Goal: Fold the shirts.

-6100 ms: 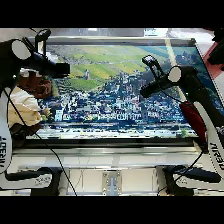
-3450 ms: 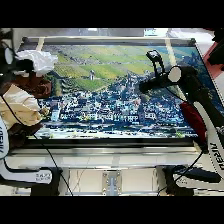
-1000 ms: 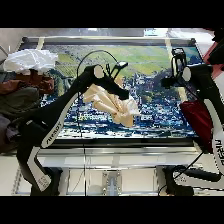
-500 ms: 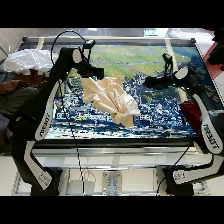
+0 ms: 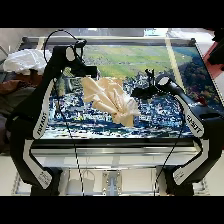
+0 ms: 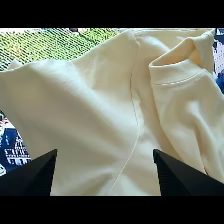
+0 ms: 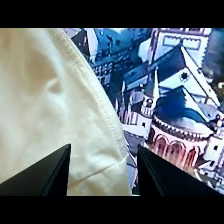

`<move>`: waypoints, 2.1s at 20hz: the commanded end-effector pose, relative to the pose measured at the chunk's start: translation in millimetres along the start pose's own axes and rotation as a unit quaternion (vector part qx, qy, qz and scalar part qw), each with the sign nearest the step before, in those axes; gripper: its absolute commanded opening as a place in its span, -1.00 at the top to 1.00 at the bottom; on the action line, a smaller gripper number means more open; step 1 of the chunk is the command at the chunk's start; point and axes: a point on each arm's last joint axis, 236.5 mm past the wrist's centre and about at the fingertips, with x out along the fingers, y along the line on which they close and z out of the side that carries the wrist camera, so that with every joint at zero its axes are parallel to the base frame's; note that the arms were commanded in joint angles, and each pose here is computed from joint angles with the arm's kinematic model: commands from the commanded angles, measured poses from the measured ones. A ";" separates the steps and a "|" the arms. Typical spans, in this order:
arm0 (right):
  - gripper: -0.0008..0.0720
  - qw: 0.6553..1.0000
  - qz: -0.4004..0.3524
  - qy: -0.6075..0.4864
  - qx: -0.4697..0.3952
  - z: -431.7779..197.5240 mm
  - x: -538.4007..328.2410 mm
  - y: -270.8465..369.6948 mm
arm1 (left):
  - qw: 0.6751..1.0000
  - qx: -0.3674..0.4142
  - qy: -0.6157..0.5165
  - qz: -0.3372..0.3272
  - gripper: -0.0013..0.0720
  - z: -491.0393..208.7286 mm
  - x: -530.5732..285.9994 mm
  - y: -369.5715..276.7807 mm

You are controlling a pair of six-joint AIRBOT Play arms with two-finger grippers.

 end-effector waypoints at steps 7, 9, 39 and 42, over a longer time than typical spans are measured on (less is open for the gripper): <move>0.77 0.995 0.082 0.054 -0.016 -25.3 4.4 34.3 | 1.000 -0.002 -0.003 0.000 -0.97 1.6 -0.2 0.9; 0.89 0.991 0.128 0.025 -0.012 -10.3 -3.7 53.6 | 1.000 0.000 0.008 0.002 -0.97 -3.6 -0.2 1.7; 0.90 0.990 0.093 -0.067 -0.081 64.5 -159.5 79.8 | 0.953 -0.158 0.149 -0.213 -0.96 -118.9 86.0 -101.5; 0.90 0.990 0.093 -0.067 -0.080 64.5 -159.5 80.0 | 0.962 -0.165 0.088 -0.197 0.84 -92.4 96.0 -90.9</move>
